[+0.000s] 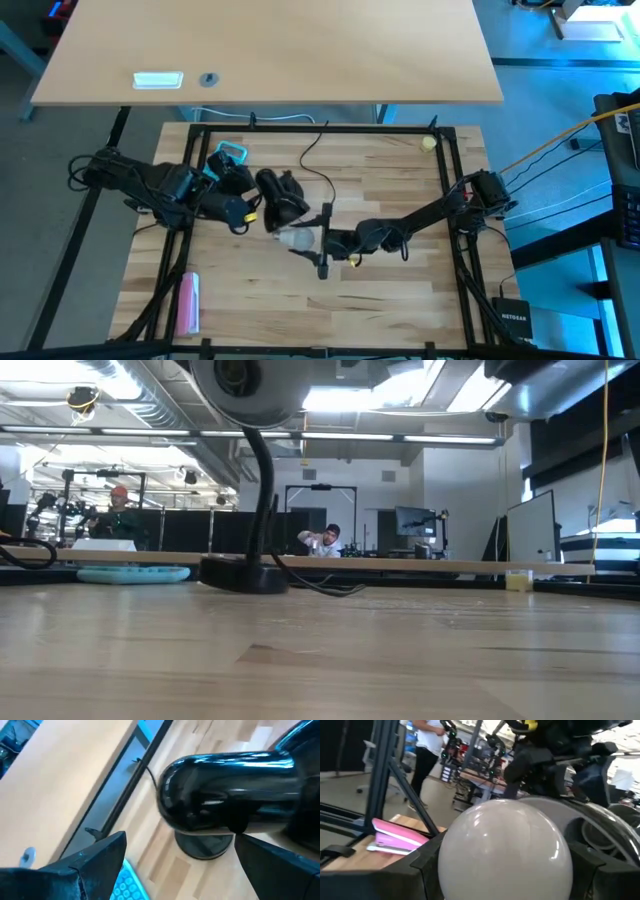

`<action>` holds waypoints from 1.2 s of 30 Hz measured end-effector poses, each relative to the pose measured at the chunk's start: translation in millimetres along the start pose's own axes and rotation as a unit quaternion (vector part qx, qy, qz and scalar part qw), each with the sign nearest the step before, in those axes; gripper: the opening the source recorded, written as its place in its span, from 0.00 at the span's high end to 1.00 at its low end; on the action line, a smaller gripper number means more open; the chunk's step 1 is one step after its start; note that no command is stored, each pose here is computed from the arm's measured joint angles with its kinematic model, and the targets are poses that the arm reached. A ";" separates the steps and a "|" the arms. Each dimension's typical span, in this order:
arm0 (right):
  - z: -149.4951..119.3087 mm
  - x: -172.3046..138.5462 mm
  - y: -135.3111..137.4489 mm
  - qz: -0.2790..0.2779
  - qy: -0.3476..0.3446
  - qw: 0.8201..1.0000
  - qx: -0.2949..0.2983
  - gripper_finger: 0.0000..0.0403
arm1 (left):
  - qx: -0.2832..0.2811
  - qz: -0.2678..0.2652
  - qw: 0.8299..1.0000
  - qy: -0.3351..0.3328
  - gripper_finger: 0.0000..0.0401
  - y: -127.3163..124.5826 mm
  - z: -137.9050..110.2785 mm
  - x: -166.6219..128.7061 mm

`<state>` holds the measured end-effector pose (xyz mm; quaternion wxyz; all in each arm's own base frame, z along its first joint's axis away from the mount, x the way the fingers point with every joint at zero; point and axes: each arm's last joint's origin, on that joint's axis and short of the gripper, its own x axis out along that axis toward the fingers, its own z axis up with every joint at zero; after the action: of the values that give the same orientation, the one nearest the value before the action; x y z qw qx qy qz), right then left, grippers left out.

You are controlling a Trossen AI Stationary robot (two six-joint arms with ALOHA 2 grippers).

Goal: Screw lightbulb
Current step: Insert the lightbulb into the black lamp

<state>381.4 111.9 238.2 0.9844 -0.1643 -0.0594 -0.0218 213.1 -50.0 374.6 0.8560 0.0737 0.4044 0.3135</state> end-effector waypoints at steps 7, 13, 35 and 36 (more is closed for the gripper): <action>-0.1 -0.3 -4.2 -0.056 0.025 0.997 -0.039 0.33 | 0.003 -0.025 1.000 0.013 0.10 -1.7 -1.0 -0.5; 4.5 -3.1 -9.2 -0.087 0.035 0.993 -0.068 0.33 | 0.043 -0.035 0.998 0.019 0.10 -2.2 -1.5 -0.6; -31.1 -36.2 -49.2 -0.074 -0.030 0.997 -0.016 0.33 | 0.229 -0.039 0.972 -0.021 0.10 8.4 19.0 16.8; -31.3 -36.2 -49.0 -0.073 -0.029 0.997 -0.017 0.33 | 0.230 -0.039 0.972 -0.022 0.10 8.4 19.4 16.8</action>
<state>345.9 56.2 220.0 0.9751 -0.1765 -0.0997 -0.0896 231.4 -30.9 379.7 0.8365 0.2597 0.4490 0.1766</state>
